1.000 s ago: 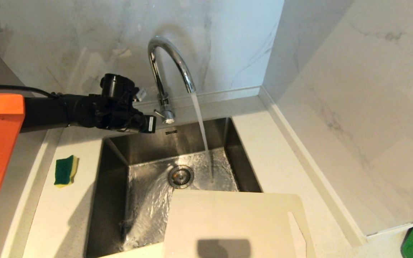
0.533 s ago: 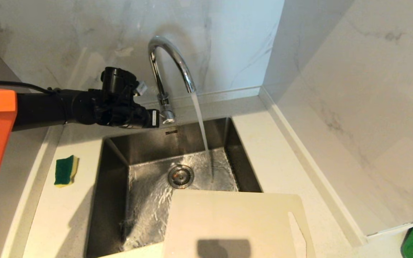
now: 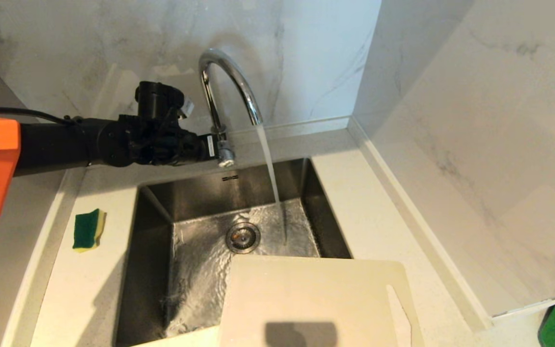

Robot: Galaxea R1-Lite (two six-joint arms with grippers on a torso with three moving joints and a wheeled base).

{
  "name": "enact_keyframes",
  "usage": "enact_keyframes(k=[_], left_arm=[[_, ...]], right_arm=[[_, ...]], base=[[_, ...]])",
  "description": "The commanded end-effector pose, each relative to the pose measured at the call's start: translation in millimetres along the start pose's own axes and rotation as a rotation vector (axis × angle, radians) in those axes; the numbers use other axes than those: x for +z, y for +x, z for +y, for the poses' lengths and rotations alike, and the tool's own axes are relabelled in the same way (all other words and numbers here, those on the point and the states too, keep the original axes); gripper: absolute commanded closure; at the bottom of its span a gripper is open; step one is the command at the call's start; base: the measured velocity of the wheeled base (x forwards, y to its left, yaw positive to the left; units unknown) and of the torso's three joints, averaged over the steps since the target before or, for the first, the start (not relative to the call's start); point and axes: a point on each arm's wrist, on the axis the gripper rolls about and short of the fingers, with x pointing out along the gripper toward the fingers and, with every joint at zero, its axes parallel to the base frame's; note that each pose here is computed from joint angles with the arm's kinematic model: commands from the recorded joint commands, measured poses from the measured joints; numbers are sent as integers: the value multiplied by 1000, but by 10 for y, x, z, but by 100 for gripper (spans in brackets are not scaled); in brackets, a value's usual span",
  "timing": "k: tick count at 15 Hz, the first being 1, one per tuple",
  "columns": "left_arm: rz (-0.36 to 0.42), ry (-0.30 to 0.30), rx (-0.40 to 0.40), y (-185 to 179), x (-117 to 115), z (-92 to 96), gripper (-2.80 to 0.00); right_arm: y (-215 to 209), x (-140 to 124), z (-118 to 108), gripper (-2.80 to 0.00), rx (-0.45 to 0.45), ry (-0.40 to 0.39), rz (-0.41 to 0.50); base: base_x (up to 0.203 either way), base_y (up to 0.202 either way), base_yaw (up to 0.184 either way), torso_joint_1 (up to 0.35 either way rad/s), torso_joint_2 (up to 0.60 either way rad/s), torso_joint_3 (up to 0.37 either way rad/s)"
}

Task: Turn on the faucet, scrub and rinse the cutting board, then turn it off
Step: Turn off the tap

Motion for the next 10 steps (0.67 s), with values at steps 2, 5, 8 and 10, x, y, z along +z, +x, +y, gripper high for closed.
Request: enact_keyframes(k=[2, 5, 8, 10], left_arm=[[-5, 5, 63, 44, -34, 31, 0], [-4, 23, 98, 62, -53, 43, 0], [-5, 21, 94, 56, -48, 41, 0], [-5, 13, 93, 50, -44, 40, 0]], right_arm=[[0, -1, 0, 0, 0, 0, 2], [0, -1, 0, 0, 0, 0, 2], [0, -1, 0, 0, 0, 0, 2], [0, -1, 0, 0, 0, 0, 2]], base=[[0, 0, 0, 0, 0, 0], [0, 0, 0, 0, 0, 0], [0, 0, 0, 0, 0, 0], [0, 0, 0, 0, 0, 0]])
